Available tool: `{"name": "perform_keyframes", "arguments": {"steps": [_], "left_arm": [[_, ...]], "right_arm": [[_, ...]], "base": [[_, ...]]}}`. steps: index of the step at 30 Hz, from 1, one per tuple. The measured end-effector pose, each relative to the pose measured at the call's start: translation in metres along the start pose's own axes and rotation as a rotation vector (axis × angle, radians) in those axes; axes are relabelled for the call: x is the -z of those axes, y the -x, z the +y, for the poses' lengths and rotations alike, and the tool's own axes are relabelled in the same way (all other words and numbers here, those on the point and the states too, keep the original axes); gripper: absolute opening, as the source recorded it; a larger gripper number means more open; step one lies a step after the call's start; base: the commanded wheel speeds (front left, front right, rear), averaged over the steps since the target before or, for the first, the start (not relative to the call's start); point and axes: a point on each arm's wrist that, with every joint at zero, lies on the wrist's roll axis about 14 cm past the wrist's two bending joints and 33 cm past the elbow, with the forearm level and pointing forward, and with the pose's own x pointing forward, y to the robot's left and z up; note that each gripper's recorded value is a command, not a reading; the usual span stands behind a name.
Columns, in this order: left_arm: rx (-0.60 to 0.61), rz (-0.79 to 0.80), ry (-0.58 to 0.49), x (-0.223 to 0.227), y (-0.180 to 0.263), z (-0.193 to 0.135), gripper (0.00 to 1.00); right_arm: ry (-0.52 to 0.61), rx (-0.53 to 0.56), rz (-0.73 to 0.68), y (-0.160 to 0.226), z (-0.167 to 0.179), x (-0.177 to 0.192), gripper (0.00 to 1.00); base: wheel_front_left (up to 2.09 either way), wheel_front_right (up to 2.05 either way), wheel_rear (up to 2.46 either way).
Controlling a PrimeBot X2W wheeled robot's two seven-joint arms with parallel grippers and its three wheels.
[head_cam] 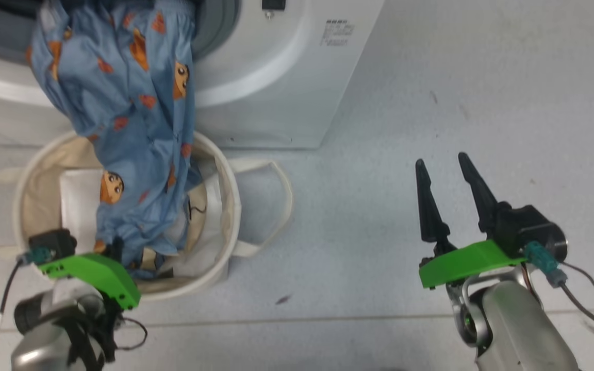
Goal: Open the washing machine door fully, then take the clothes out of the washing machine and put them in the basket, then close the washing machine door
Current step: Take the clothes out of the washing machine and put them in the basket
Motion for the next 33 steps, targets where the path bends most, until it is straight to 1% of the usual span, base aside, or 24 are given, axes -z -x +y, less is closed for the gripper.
{"name": "perform_keyframes", "arguments": {"steps": [6, 10, 11, 12, 13, 14, 15, 19, 24, 26, 27, 28, 33], "left_arm": [[-0.03, 0.06, 0.046, 0.013, -0.019, 0.009, 0.0], [-0.037, 0.062, 0.061, 0.015, -0.02, 0.01, 0.0], [-0.036, 0.058, 0.061, 0.014, -0.019, 0.009, 0.07], [-0.035, 0.057, 0.063, 0.013, -0.018, 0.009, 0.39], [-0.034, 0.059, 0.067, 0.012, -0.017, 0.007, 0.74], [-0.031, 0.058, 0.065, 0.012, -0.016, 0.006, 0.99], [-0.03, 0.05, 0.063, 0.01, -0.014, 0.005, 1.0], [-0.027, 0.018, 0.054, 0.004, -0.006, 0.004, 1.0], [-0.021, -0.032, 0.003, -0.001, 0.009, 0.003, 1.0], [-0.009, -0.054, -0.052, -0.006, 0.016, 0.001, 1.0], [-0.003, -0.071, -0.089, -0.01, 0.019, 0.001, 1.0], [-0.001, -0.095, -0.097, -0.017, 0.023, 0.001, 1.0], [0.019, -0.242, -0.096, -0.06, 0.043, -0.001, 1.0]], "right_arm": [[0.013, 0.014, 0.028, -0.01, -0.009, 0.014, 1.0], [0.016, 0.026, 0.024, -0.009, -0.013, 0.013, 1.0], [0.017, 0.026, 0.021, -0.008, -0.013, 0.011, 1.0], [0.017, 0.025, 0.018, -0.008, -0.013, 0.01, 1.0], [0.018, 0.024, 0.017, -0.007, -0.012, 0.009, 1.0], [0.017, 0.023, 0.017, -0.007, -0.012, 0.008, 1.0], [0.015, 0.021, 0.013, -0.006, -0.011, 0.006, 1.0], [0.018, 0.01, -0.008, -0.004, -0.006, -0.003, 1.0], [0.013, -0.002, -0.03, -0.001, 0.0, -0.014, 1.0], [0.01, -0.006, -0.041, 0.001, 0.002, -0.019, 1.0], [0.009, -0.009, -0.049, 0.002, 0.003, -0.022, 1.0], [0.006, -0.011, -0.057, 0.003, 0.005, -0.026, 1.0], [-0.027, -0.018, -0.062, 0.015, 0.012, -0.03, 1.0]], "base": [[0.0, 0.0, 0.0], [0.0, 0.0, 0.0], [0.0, 0.0, 0.0], [0.0, 0.0, 0.0], [0.0, 0.0, 0.0], [0.0, 0.0, 0.0], [0.0, 0.0, 0.0], [0.0, 0.0, 0.0], [0.0, 0.0, 0.0], [0.0, 0.0, 0.0], [0.0, 0.0, 0.0], [0.0, 0.0, 0.0], [0.0, 0.0, 0.0]]}}
